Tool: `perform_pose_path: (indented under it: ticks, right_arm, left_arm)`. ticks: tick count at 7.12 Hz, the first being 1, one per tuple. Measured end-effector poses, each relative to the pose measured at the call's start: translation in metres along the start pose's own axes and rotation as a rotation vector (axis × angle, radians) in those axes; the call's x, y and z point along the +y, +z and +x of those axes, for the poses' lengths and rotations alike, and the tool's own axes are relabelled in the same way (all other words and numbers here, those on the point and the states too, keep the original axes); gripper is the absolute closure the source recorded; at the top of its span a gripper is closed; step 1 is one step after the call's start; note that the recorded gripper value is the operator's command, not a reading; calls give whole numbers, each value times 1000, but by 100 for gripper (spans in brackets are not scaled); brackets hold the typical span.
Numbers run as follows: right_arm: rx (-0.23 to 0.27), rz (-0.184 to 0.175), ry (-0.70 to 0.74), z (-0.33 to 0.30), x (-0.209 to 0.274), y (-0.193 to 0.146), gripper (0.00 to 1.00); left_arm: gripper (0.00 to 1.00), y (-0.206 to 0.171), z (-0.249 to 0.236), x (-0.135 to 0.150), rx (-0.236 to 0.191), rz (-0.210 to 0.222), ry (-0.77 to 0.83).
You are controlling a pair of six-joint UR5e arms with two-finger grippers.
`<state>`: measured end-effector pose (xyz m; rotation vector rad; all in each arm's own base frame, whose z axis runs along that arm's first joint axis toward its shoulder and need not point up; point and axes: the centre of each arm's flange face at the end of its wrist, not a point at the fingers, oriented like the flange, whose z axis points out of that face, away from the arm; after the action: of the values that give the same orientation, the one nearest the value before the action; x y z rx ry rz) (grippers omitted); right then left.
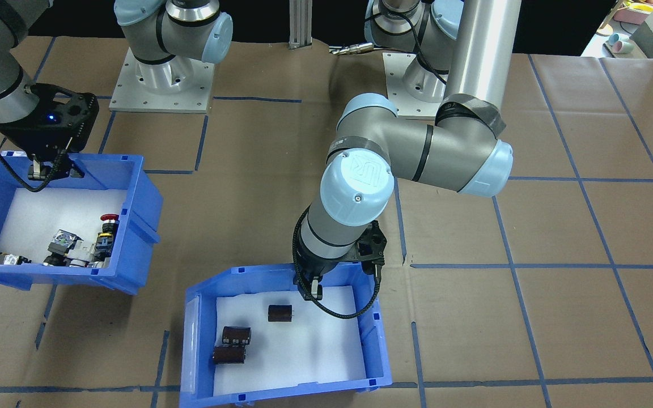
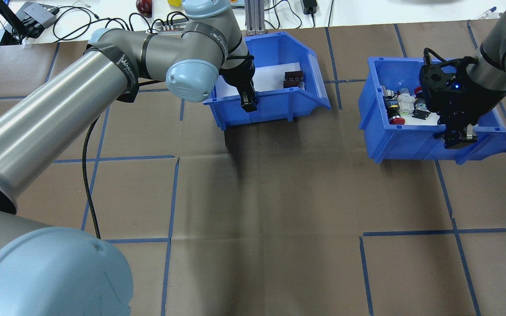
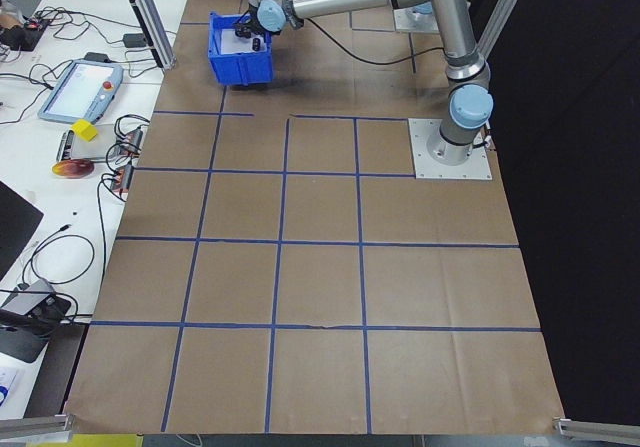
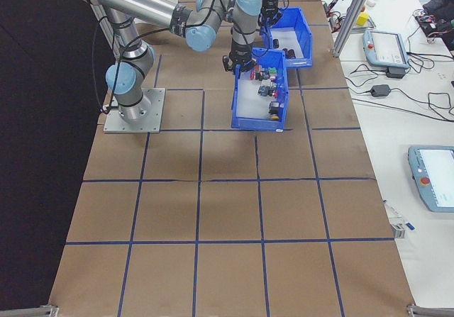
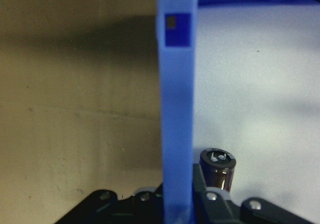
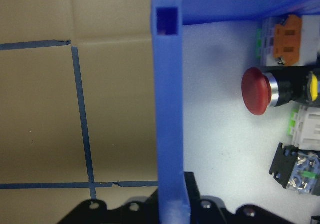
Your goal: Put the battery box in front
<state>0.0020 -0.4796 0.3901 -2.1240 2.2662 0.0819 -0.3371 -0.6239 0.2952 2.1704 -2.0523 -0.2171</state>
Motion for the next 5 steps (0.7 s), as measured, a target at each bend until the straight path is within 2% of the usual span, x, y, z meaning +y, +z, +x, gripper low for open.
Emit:
perform_pose_path:
  ticks: [3, 4, 5]
  right_arm:
    - [-11, 0, 0, -5, -1, 5, 95]
    - [-17, 1, -2, -12, -3, 9, 95]
    - [-20, 0, -3, -21, -5, 12, 95]
  left_arm:
    - [79, 7, -6, 6, -11, 9, 48]
    - [56, 7, -5, 4, -10, 11, 56]
    - [23, 7, -5, 3, -11, 13, 63]
